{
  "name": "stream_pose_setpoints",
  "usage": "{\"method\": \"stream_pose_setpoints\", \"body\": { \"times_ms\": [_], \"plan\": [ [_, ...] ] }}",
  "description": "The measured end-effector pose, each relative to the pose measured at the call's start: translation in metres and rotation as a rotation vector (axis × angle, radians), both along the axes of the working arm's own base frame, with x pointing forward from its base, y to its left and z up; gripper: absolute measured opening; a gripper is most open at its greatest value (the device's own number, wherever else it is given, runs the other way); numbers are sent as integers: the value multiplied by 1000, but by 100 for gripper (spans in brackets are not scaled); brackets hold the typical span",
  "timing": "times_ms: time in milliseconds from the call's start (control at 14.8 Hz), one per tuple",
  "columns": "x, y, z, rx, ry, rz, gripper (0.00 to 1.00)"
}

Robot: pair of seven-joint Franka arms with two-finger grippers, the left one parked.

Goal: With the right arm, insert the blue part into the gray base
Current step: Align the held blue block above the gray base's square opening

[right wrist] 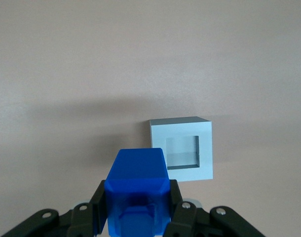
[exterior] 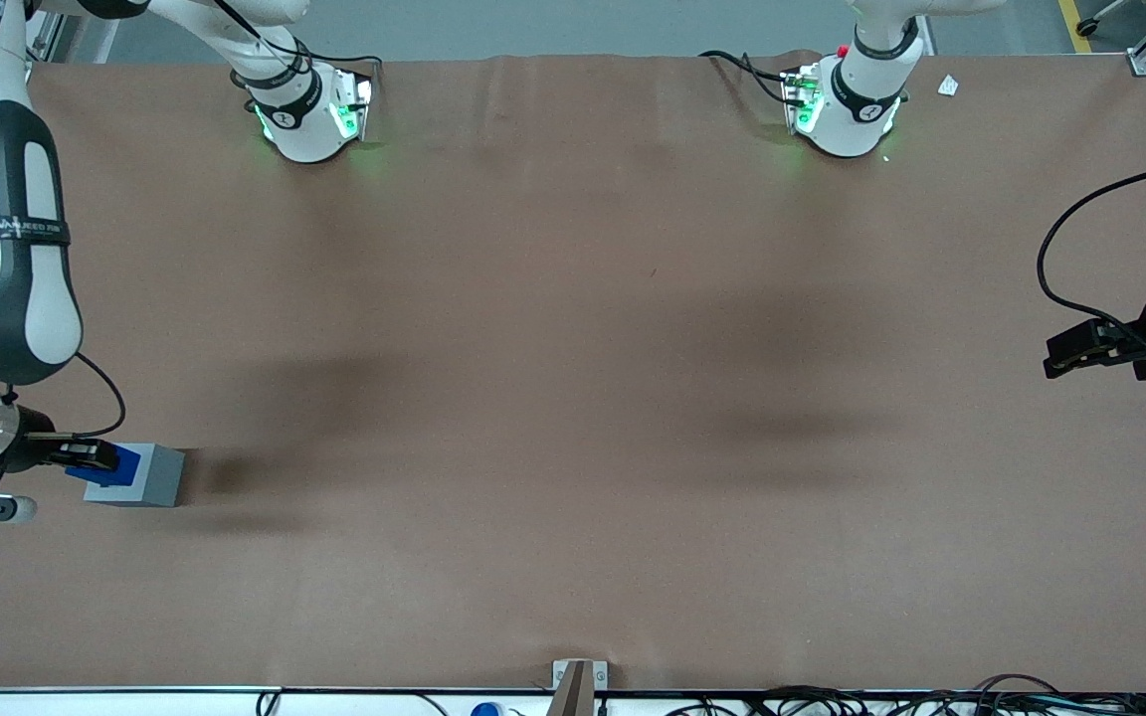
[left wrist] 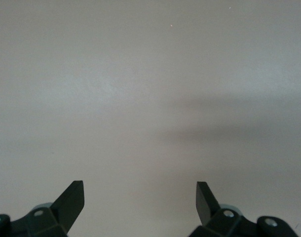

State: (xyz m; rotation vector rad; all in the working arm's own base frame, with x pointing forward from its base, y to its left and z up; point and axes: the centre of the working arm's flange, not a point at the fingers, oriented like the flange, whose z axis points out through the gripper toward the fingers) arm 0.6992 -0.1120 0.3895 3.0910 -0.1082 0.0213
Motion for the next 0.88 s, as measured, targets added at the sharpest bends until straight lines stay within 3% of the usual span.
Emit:
{"method": "stream_pose_setpoints", "body": {
  "times_ms": [339,678,881],
  "plan": [
    [-3,-11,2,3,22,13,51],
    [6,-11,8,-1,2,22,51],
    [9,-13,16,1,22,19,51]
  ]
}}
